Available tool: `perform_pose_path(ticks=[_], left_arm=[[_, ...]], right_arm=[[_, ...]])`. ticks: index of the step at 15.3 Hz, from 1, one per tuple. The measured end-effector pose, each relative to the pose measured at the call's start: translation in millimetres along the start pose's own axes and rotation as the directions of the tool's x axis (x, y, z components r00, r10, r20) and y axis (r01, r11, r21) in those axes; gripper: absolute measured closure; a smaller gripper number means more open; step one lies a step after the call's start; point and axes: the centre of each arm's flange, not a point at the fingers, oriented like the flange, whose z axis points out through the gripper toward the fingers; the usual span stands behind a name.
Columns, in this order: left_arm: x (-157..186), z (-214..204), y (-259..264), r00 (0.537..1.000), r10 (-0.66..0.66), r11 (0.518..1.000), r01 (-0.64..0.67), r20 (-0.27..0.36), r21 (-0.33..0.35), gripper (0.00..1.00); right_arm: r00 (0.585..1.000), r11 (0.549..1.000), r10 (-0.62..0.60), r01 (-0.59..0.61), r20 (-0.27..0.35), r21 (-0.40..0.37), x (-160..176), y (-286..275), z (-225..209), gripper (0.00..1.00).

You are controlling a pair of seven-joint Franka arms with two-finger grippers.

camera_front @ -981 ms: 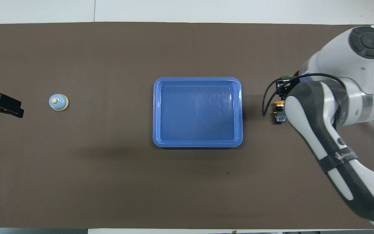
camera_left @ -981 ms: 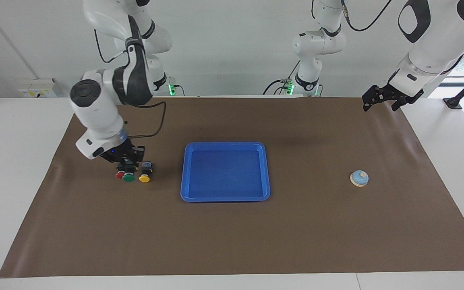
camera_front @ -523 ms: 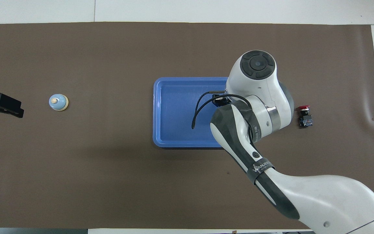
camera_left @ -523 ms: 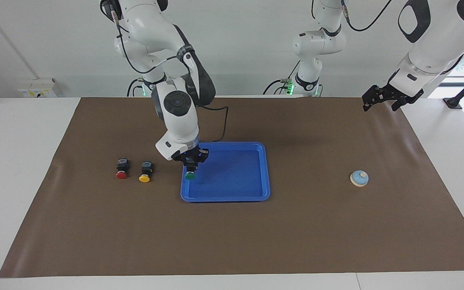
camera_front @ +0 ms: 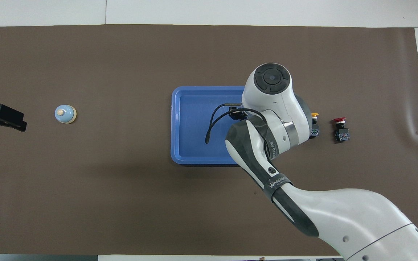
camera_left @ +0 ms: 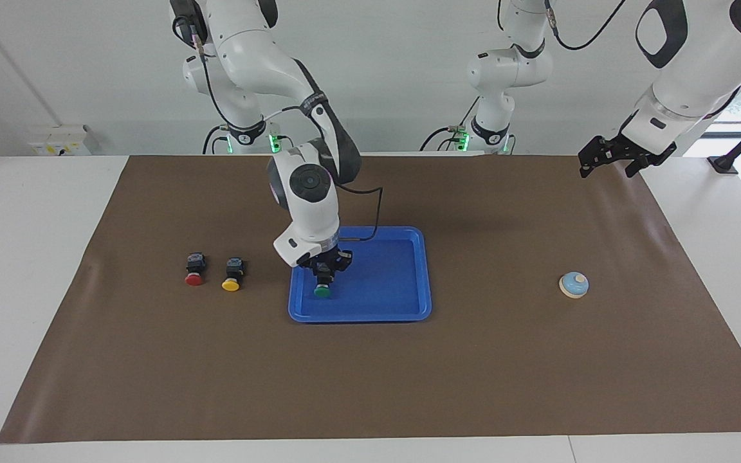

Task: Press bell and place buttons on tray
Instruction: 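Carry the green button into the blue tray and open the right gripper, then grasp the red-capped button with the right gripper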

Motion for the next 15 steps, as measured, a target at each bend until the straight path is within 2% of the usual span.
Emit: perform_pose_path(ticks=[3, 4, 5, 7, 10, 13, 15], left_arm=[[0.0, 0.0, 0.0, 1.0, 0.0, 1.0, 0.0, 0.0, 0.0, 0.0], [0.0, 0.0, 0.0, 1.0, 0.0, 1.0, 0.0, 0.0, 0.0, 0.0], [0.0, 0.0, 0.0, 1.0, 0.0, 1.0, 0.0, 0.0, 0.0, 0.0], [0.0, 0.0, 0.0, 1.0, 0.0, 1.0, 0.0, 0.0, 0.0, 0.0], [0.0, 0.0, 0.0, 1.0, 0.0, 1.0, 0.0, 0.0, 0.0, 0.0], [0.0, 0.0, 0.0, 1.0, 0.0, 1.0, 0.0, 0.0, 0.0, 0.0], [0.0, 0.0, 0.0, 1.0, 0.0, 1.0, 0.0, 0.0, 0.0, 0.0]], right_arm=[[1.0, 1.0, 0.018, -0.017, 0.018, -0.015, 10.3, 9.8, -28.0, 0.21], [1.0, 1.0, 0.017, -0.017, 0.019, -0.016, 18.6, 21.5, -42.3, 0.08], [1.0, 1.0, 0.002, -0.002, 0.017, -0.014, 29.2, 41.2, -55.6, 0.01], [0.999, 0.999, -0.033, 0.033, 0.013, -0.006, 53.0, 101.4, -73.7, 0.0], [0.997, 0.997, -0.074, 0.075, 0.024, -0.01, 79.8, 203.2, -75.7, 0.0], [0.992, 0.994, -0.11, 0.11, 0.055, -0.002, 83.3, 274.7, -51.8, 0.0], [0.991, 0.993, -0.117, 0.117, 0.066, 0.003, 75.5, 303.6, -31.1, 0.0]])
